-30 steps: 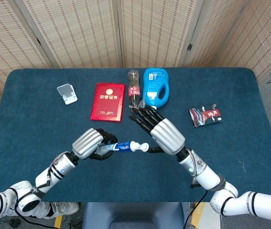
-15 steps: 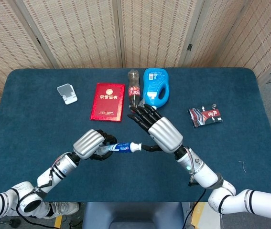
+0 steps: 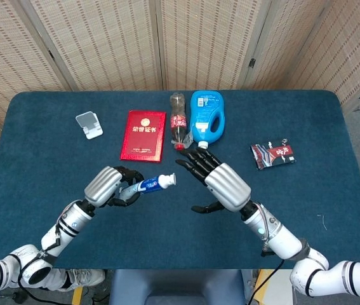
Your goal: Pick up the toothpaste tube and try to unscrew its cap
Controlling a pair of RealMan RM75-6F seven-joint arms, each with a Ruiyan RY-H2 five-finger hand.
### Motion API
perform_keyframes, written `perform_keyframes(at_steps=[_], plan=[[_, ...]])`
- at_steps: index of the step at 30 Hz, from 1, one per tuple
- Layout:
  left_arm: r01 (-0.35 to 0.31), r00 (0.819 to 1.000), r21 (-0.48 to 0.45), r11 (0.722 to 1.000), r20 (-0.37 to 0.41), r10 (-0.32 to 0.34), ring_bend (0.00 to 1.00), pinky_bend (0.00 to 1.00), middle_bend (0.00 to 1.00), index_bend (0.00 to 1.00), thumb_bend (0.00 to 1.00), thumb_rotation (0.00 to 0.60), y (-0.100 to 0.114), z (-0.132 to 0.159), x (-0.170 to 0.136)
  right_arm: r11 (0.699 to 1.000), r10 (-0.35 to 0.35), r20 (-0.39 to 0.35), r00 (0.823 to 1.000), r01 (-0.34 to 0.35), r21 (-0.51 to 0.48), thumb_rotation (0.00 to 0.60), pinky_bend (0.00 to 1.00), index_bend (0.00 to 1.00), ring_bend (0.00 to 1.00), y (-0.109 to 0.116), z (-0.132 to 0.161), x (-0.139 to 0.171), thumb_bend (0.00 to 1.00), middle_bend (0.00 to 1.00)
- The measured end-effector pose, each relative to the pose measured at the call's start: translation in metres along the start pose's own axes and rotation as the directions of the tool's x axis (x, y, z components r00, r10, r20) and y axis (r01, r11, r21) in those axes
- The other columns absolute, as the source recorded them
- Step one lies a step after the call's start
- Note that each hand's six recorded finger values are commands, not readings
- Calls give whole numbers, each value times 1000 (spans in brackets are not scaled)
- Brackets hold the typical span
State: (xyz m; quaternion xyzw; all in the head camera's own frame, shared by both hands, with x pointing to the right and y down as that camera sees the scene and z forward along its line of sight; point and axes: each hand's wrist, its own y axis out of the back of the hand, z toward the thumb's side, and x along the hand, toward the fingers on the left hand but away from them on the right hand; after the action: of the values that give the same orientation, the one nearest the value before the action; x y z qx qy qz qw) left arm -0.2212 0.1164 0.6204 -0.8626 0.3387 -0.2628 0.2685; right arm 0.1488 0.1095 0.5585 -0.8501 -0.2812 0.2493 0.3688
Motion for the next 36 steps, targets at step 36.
perform_keyframes(at_steps=[36], plan=[[-72,996,-117,991,49,78,738,506,802,779,617,600,-23,19,10,977,64,-34,997,-69,-202,147,0,0,0,-13,27,-41,0,0]])
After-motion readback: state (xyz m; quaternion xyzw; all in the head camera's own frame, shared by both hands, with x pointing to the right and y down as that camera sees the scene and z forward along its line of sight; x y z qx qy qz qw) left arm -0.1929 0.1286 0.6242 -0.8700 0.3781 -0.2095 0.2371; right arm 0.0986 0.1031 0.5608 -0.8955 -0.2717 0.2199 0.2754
